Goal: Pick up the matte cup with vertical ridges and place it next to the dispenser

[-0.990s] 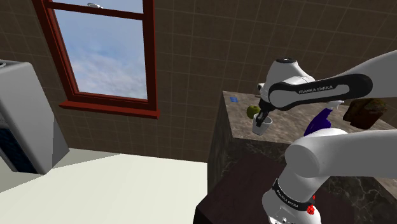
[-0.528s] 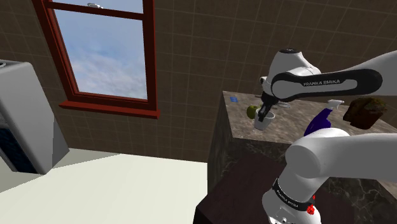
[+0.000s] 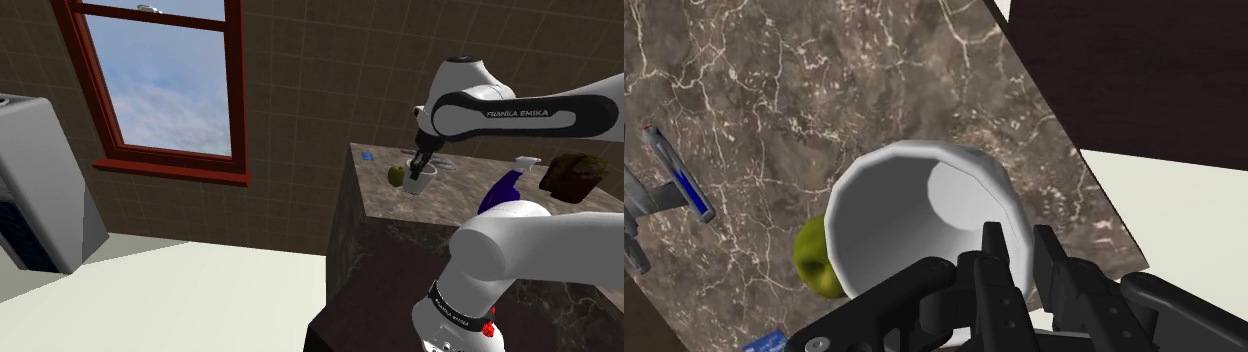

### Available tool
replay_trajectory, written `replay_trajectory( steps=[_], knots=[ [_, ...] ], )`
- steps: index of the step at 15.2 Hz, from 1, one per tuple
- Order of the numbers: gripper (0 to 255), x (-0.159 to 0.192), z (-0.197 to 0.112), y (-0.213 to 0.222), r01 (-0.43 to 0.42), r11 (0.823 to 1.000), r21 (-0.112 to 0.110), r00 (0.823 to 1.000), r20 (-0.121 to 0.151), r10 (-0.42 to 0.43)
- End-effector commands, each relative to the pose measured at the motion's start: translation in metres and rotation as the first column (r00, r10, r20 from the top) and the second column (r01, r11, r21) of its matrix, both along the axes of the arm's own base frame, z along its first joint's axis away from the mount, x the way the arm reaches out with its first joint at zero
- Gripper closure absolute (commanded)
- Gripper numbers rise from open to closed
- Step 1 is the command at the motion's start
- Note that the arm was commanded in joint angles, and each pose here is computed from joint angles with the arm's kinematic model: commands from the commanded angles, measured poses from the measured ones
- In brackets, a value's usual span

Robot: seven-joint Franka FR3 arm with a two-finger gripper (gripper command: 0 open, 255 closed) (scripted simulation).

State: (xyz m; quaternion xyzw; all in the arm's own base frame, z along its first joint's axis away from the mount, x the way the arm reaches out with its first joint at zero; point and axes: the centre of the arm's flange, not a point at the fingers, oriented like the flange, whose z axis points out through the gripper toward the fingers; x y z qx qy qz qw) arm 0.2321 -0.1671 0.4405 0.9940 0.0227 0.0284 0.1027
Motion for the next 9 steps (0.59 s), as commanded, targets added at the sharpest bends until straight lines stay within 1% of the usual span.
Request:
replay_trajectory(
  steps=[1,9],
  knots=[
    [255,0.0,0.01,0.001,0.0,1.0,0.0,1.0,0.0,0.0],
    [255,0.0,0.053,0.001,0.0,1.0,0.0,1.0,0.0,0.0]
  ],
)
